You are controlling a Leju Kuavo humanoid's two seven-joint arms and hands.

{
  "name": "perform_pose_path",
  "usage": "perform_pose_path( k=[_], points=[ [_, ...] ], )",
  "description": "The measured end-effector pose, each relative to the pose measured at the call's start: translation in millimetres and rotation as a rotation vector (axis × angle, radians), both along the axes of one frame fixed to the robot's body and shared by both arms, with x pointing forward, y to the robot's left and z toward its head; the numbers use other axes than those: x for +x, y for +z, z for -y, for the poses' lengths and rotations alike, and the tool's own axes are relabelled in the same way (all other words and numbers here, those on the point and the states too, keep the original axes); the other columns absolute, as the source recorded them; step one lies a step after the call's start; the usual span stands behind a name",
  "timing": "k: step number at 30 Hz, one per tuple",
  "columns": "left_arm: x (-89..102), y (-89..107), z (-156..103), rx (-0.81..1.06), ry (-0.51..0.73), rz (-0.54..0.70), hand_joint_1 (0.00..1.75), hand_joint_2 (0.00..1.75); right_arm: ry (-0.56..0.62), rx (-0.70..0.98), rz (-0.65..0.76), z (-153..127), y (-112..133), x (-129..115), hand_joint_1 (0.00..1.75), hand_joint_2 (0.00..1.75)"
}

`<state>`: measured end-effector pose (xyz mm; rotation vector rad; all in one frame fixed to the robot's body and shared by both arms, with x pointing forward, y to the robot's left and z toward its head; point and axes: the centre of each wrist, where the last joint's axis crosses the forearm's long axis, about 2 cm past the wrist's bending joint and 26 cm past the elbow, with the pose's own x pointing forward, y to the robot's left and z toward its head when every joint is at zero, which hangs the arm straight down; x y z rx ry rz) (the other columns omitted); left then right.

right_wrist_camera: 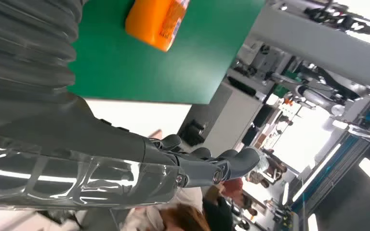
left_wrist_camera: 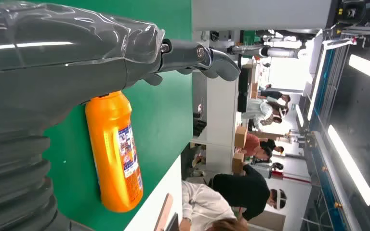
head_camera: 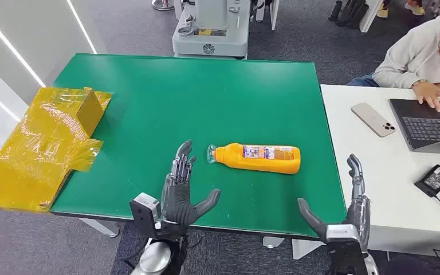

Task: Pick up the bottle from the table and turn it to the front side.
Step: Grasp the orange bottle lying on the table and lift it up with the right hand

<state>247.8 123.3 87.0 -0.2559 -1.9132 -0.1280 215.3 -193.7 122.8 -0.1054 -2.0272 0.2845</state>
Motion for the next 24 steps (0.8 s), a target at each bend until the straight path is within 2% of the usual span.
perform_pose_path(
  k=[7, 12, 14, 18, 24],
  points=[
    [0.3, 1.6, 4.8, 0.009, -0.037, 0.012, 0.00, 1.75, 0.016, -0.050, -0.036, 7.9, -7.8, 26.6, 0.00, 1.75],
    [6.9, 4.9, 7.0, 0.012, -0.067, 0.025, 0.00, 1.75, 0.026, -0.153, -0.086, 13.5, -16.1, 49.0, 0.00, 1.75],
    [11.3, 7.1, 8.7, 0.014, -0.092, 0.032, 0.00, 1.75, 0.066, -0.225, -0.123, 14.5, -16.8, 63.3, 0.00, 1.75],
    [19.5, 9.9, 15.2, 0.028, -0.142, 0.046, 0.00, 1.75, 0.221, -0.382, -0.204, 12.2, -18.5, 94.7, 0.00, 1.75],
    [29.9, 10.0, 20.9, 0.039, -0.173, 0.052, 0.00, 1.75, 0.339, -0.569, -0.274, 1.9, -20.0, 136.2, 0.00, 1.75]
  ],
)
